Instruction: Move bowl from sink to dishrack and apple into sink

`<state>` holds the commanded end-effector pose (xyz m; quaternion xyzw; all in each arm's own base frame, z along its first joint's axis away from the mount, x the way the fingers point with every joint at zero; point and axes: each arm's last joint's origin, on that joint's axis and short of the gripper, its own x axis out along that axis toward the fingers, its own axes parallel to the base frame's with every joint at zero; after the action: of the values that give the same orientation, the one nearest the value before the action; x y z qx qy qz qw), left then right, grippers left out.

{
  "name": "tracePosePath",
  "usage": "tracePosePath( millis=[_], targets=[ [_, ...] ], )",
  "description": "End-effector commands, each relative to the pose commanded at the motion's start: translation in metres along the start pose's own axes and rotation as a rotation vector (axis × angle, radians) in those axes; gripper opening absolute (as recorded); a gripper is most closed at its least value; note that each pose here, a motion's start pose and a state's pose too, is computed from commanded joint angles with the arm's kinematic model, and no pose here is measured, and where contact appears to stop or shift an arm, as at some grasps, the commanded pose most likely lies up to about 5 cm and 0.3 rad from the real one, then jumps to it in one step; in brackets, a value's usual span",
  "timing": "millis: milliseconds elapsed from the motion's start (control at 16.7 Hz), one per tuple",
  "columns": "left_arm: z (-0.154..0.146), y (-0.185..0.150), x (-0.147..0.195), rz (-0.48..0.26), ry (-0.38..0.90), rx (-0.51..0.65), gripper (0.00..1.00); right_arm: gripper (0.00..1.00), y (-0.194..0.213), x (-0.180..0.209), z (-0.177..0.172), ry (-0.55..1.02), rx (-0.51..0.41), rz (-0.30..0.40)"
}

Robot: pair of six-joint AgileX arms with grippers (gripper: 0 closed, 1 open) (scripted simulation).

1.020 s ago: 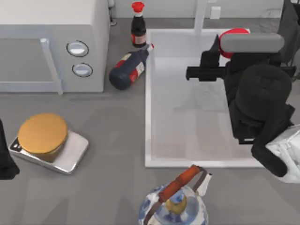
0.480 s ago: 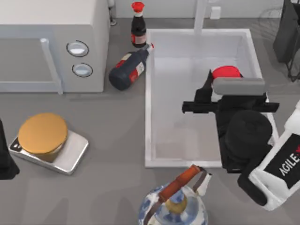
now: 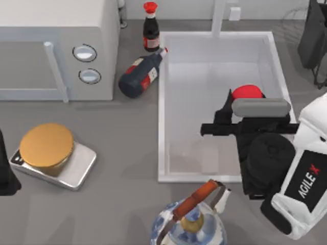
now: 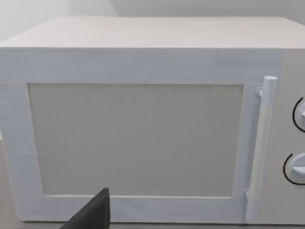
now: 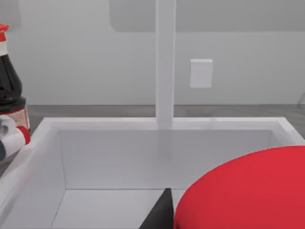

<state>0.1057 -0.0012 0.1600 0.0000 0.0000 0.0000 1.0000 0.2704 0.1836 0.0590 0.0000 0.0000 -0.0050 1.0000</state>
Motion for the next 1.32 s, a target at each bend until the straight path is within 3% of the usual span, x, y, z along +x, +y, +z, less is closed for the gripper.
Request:
tracePosePath(
  millis=[780,1320],
  targets=[
    [0.0000,0.0000,0.0000,0.000,0.000,0.000,1.00,0.98,0.0000,0.0000,0.0000,0.000,0.000,0.000],
    [0.0000,0.0000,0.0000,0.000,0.000,0.000,1.00,1.00,0.0002,0.0001,0.0002,-0.001,0.001,0.000]
  ],
)
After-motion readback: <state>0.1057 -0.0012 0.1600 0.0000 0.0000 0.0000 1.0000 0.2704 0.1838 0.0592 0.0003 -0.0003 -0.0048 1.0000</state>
